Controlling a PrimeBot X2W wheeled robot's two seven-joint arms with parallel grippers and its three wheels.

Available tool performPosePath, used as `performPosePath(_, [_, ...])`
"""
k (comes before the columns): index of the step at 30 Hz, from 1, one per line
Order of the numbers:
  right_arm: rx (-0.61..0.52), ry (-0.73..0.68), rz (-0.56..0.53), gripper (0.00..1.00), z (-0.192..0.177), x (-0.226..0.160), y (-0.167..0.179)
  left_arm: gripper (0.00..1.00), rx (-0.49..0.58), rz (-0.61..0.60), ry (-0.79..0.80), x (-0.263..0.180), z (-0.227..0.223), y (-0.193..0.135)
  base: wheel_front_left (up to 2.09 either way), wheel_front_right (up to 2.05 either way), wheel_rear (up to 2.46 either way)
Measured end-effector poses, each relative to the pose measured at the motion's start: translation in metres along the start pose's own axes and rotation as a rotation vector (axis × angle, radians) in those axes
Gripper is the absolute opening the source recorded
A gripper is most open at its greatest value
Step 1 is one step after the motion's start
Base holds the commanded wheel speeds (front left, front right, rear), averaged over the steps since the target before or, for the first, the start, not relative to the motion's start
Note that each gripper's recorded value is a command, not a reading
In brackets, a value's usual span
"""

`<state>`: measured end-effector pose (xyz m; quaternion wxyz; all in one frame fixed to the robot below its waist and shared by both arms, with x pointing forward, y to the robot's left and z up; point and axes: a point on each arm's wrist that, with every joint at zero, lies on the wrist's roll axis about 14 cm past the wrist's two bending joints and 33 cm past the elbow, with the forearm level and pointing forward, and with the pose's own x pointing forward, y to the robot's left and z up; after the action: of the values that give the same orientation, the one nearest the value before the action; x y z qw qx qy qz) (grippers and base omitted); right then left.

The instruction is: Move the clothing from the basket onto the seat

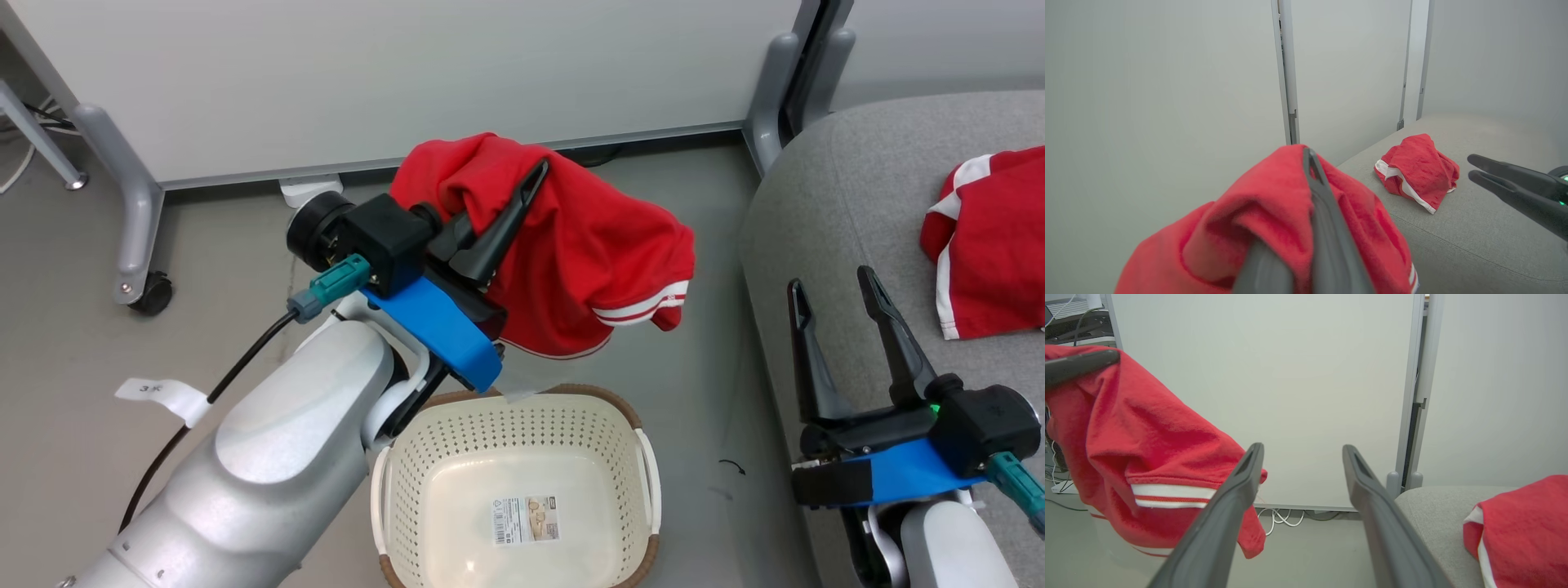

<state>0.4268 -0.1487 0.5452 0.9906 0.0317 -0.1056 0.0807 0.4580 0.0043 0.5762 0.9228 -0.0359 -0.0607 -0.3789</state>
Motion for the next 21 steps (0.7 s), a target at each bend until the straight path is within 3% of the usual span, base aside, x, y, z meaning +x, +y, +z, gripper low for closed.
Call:
performPosePath(13, [-0.001, -0.029, 0.001, 1.00, 0.012, -0.006, 0.002, 0.00, 0.035, -0.050, -0.017, -0.003, 0.014, -0.017, 0.00, 0.00, 0.00])
performPosePath(21, [-0.094, -0.166, 0.145, 1.00, 0.057, 0.021, 0.026, 0.00, 0.034, -0.048, -0.007, -0.003, 0.009, -0.016, 0.00, 0.00, 0.00])
